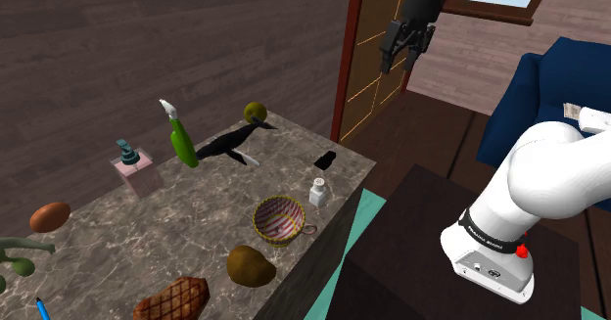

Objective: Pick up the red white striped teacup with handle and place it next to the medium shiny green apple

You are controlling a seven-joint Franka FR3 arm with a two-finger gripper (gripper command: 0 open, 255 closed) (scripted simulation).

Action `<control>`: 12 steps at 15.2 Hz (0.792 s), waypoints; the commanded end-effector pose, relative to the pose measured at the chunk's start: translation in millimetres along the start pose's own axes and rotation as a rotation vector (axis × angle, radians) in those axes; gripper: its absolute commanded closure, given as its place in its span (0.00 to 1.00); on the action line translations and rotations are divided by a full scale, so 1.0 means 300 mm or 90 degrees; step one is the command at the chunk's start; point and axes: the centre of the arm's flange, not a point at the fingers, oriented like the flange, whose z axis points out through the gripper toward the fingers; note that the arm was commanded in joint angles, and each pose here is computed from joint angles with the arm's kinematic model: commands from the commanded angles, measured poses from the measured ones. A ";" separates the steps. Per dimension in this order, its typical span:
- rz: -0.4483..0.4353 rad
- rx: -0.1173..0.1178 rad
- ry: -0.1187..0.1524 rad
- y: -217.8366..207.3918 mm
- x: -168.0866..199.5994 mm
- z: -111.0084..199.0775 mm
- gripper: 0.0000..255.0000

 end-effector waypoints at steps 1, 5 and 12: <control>0.000 0.000 0.000 0.000 0.000 0.000 0.00; 0.005 -0.001 0.000 -0.092 0.002 0.151 0.00; 0.014 -0.003 0.001 -0.252 0.007 0.415 0.00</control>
